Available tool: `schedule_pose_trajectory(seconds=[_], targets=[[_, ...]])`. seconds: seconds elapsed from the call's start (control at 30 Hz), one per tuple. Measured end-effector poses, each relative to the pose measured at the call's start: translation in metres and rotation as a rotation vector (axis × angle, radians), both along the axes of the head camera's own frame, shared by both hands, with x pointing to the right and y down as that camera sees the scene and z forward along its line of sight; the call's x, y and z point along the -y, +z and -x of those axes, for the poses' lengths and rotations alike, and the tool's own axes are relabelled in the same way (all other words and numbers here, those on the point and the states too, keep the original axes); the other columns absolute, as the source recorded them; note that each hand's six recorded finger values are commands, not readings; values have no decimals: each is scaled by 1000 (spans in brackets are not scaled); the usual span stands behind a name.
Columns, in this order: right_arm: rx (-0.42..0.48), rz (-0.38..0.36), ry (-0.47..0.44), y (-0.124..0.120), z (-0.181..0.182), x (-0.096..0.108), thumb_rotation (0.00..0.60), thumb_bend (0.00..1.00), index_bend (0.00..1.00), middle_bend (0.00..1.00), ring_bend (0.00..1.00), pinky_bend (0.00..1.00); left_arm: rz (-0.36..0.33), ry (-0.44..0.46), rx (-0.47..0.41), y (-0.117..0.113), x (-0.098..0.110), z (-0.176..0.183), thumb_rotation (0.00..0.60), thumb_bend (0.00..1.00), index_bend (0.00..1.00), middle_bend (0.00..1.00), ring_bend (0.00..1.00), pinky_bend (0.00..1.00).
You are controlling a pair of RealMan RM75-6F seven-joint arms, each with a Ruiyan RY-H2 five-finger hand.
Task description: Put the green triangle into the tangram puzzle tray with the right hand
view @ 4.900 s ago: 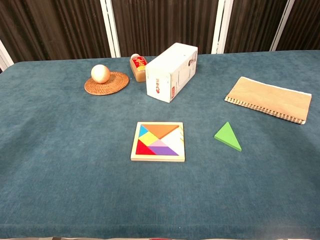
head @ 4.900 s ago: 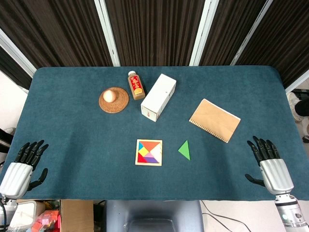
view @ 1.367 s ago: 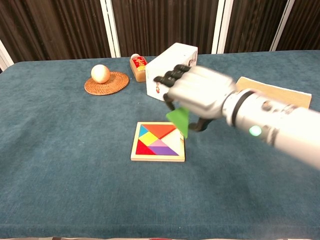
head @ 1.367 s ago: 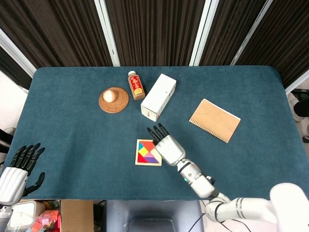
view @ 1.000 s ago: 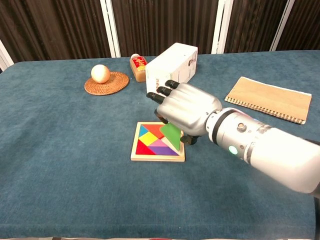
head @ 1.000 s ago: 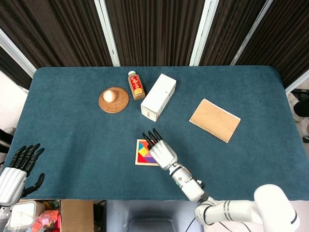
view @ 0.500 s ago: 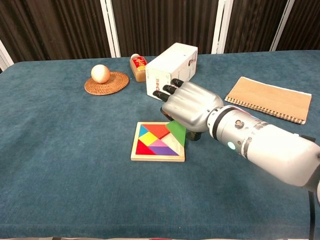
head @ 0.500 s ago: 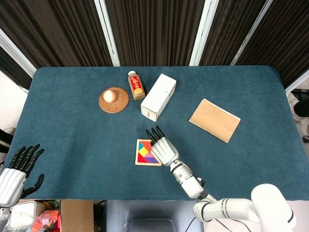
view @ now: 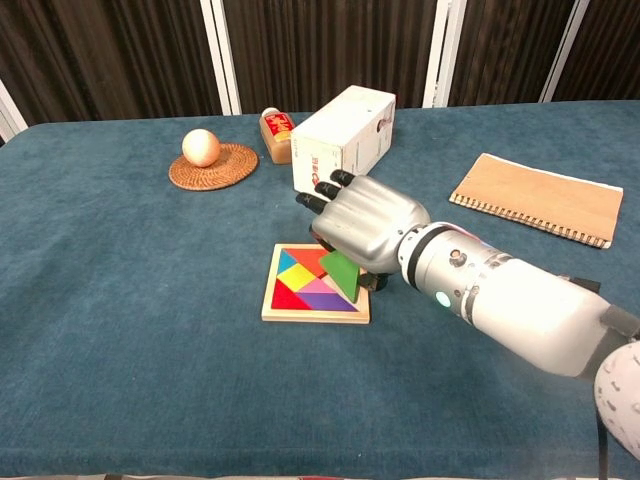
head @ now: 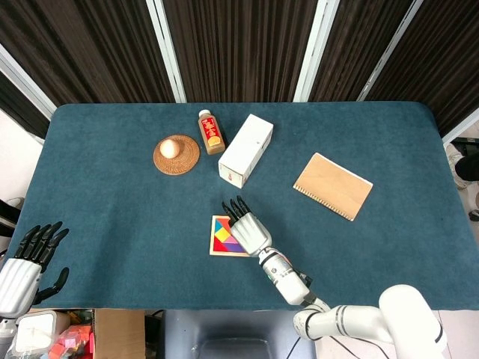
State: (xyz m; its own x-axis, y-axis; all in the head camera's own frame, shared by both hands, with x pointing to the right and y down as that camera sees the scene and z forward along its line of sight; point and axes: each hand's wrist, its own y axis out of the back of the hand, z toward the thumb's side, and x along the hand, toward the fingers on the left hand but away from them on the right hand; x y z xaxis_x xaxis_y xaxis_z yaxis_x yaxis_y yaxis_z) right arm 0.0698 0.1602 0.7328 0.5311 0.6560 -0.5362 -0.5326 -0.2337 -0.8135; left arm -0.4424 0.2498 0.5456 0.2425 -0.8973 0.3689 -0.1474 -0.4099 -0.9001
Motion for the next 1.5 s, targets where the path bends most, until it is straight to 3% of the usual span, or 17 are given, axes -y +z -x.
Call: schedule_pose_trajectory(seconds=[1.13,1.5], targets=[[-31,-25,-51,-5,-2,-8,600,499,711,109,0,0,-13,16,-6,-3,-4,-4,600,469,0,2,17,54],[-38,-27,-53,-5,-3,-9,600,499,654,109,0,0,-9,13,-6,-1,-1,-4,600,468,0,2,17,54]])
